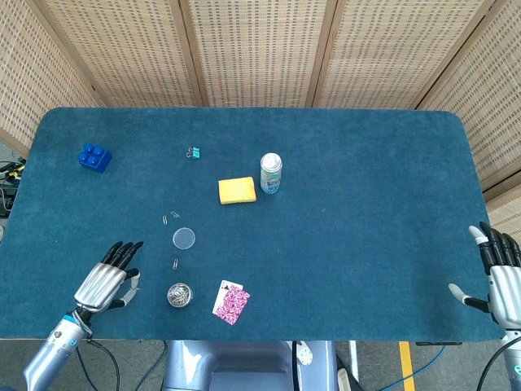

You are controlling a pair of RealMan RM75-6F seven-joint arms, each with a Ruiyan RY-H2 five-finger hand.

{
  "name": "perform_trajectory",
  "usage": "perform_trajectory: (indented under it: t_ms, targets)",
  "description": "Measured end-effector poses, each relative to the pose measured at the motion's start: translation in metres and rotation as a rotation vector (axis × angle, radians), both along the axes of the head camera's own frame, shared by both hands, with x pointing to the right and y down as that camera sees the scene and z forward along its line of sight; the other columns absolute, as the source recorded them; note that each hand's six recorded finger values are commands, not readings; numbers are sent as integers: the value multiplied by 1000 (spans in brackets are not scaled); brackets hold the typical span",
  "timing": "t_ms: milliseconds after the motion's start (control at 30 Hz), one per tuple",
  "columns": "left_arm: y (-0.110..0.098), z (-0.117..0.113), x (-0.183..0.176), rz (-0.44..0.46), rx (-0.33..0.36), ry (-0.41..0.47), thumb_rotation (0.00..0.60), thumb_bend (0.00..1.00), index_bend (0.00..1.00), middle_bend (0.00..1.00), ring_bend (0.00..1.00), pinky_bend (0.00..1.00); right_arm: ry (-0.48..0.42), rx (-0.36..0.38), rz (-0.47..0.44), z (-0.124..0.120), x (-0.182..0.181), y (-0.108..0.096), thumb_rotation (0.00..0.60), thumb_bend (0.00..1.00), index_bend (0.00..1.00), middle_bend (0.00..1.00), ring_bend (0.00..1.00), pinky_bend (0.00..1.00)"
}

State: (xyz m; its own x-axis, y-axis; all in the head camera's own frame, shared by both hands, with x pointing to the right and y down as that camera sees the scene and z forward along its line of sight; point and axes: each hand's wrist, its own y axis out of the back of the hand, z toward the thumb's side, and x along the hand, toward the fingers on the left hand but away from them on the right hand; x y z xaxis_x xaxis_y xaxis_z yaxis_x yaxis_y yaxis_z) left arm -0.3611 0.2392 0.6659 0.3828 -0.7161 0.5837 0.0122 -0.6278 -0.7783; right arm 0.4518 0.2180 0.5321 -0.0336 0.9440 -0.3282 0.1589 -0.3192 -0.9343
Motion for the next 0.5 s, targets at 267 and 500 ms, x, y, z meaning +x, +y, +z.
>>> perform_trajectory:
  t_ms: [267,500]
  targets:
    - [-15,-22,26,49,48,31,600,368,610,0,0,0,-4,1,7,-1,2,-1,600,0,0,0,0,0]
    - [-9,-18,46,133,46,-8,600,369,610,0,0,0,-4,0,3,-1,2,-1,600,0,0,0,0,0]
